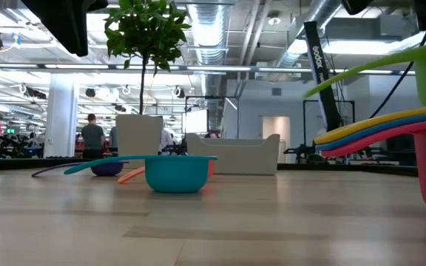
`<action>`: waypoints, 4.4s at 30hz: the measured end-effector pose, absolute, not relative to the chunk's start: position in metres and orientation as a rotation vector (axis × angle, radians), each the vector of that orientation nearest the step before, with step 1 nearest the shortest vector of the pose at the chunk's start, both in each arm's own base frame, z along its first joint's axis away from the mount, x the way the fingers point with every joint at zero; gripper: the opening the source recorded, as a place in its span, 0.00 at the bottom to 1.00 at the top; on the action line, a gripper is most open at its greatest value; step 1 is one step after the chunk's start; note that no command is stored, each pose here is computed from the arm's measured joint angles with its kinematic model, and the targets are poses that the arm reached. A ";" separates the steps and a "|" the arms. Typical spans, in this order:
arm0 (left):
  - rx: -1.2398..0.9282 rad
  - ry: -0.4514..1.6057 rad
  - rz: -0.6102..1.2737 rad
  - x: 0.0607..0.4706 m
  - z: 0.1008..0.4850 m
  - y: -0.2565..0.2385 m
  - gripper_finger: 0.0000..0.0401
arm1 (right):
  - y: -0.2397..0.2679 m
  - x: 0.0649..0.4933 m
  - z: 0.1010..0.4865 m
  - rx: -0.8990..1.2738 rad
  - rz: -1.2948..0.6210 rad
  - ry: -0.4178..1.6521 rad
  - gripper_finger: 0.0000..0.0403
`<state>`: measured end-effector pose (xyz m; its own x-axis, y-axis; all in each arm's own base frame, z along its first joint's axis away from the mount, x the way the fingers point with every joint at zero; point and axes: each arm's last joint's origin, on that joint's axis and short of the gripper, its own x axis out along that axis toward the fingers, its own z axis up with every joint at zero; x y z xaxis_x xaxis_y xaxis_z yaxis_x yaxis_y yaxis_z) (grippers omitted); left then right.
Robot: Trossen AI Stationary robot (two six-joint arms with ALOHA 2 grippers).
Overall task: Nest measuring cups in basket
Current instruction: Stack the green measuring cup on top of the yellow measuring cup, then stack the light blue measuring cup on top of the green measuring cup
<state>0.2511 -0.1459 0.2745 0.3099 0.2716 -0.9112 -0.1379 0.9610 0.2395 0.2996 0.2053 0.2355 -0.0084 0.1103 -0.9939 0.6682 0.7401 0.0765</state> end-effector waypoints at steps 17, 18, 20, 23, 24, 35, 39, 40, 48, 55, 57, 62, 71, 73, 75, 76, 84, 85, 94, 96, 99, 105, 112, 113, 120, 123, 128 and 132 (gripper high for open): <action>0.130 1.228 0.266 0.251 0.274 -0.146 0.20 | 0.207 0.302 0.236 0.680 -0.469 1.539 0.11; 0.130 1.229 0.266 0.251 0.274 -0.146 0.20 | 0.207 0.301 0.236 0.683 -0.473 1.539 0.12; 0.130 1.229 0.266 0.251 0.274 -0.146 0.20 | 0.207 0.301 0.236 0.683 -0.479 1.544 0.12; 0.130 1.229 0.266 0.251 0.274 -0.146 0.20 | 0.207 0.301 0.236 0.690 -0.475 1.557 0.13; 0.130 1.229 0.266 0.251 0.275 -0.146 0.20 | 0.207 0.301 0.236 0.690 -0.475 1.557 0.13; 0.145 1.231 0.254 0.251 0.275 -0.146 0.20 | 0.203 0.300 0.236 0.701 -0.520 1.567 0.13; 0.145 1.231 0.254 0.251 0.275 -0.146 0.20 | 0.204 0.300 0.236 0.702 -0.518 1.566 0.13; 0.145 1.232 0.254 0.251 0.275 -0.146 0.20 | 0.204 0.300 0.236 0.702 -0.519 1.567 0.13; 0.144 1.232 0.254 0.251 0.275 -0.146 0.20 | 0.204 0.300 0.236 0.708 -0.511 1.564 0.13; 0.142 1.233 0.253 0.251 0.275 -0.146 0.20 | 0.204 0.300 0.236 0.709 -0.511 1.568 0.13; 0.143 1.233 0.252 0.251 0.275 -0.146 0.20 | 0.204 0.300 0.236 0.710 -0.511 1.574 0.13; 0.143 1.233 0.253 0.251 0.275 -0.146 0.20 | 0.202 0.301 0.236 0.720 -0.511 1.579 0.13; 0.143 1.232 0.253 0.251 0.275 -0.146 0.20 | 0.198 0.304 0.236 0.725 -0.514 1.578 0.14; 0.143 1.233 0.253 0.251 0.275 -0.146 0.20 | 0.198 0.304 0.236 0.725 -0.513 1.578 0.16; 0.143 1.232 0.253 0.251 0.275 -0.146 0.20 | 0.198 0.304 0.236 0.726 -0.513 1.578 0.18; 0.143 1.232 0.253 0.251 0.275 -0.146 0.20 | 0.198 0.304 0.236 0.726 -0.514 1.579 0.20; 0.144 1.232 0.253 0.251 0.275 -0.146 0.20 | 0.195 0.305 0.236 0.734 -0.525 1.575 0.30; 0.145 1.231 0.254 0.251 0.275 -0.146 0.20 | 0.194 0.306 0.236 0.727 -0.526 1.572 0.31; 0.173 1.294 0.284 0.245 0.274 -0.142 0.20 | 0.151 0.330 0.236 0.706 -0.559 1.487 0.35; 0.160 1.347 0.325 0.239 0.274 -0.139 0.20 | 0.140 0.337 0.236 0.717 -0.553 1.478 0.35; 0.141 1.405 0.402 0.232 0.274 -0.135 0.20 | 0.124 0.346 0.236 0.759 -0.513 1.479 0.33; 0.150 1.461 0.486 0.221 0.276 -0.134 0.20 | 0.101 0.376 0.241 0.846 -0.340 1.295 0.30; 0.161 1.463 0.498 0.214 0.276 -0.140 0.20 | 0.086 0.403 0.247 0.889 -0.234 1.084 0.29; 0.165 1.462 0.495 0.214 0.276 -0.141 0.20 | 0.085 0.407 0.242 0.894 -0.230 1.075 0.29; 0.186 1.451 0.474 0.210 0.278 -0.144 0.20 | 0.083 0.424 0.201 0.902 -0.269 1.168 0.29; 0.184 1.441 0.462 0.209 0.279 -0.145 0.20 | 0.084 0.439 0.188 0.905 -0.246 1.137 0.29; 0.174 1.422 0.457 0.204 0.285 -0.145 0.20 | 0.086 0.456 0.163 0.879 -0.264 1.179 0.29; 0.159 1.407 0.453 0.199 0.288 -0.144 0.20 | 0.088 0.467 0.169 0.859 -0.254 1.182 0.29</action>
<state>0.1991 -0.1441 0.2883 0.0948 0.3964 -0.9132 -0.2108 0.9045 0.3707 0.4666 0.0881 0.1685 0.3938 0.2507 -0.8843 0.5914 0.6674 0.4526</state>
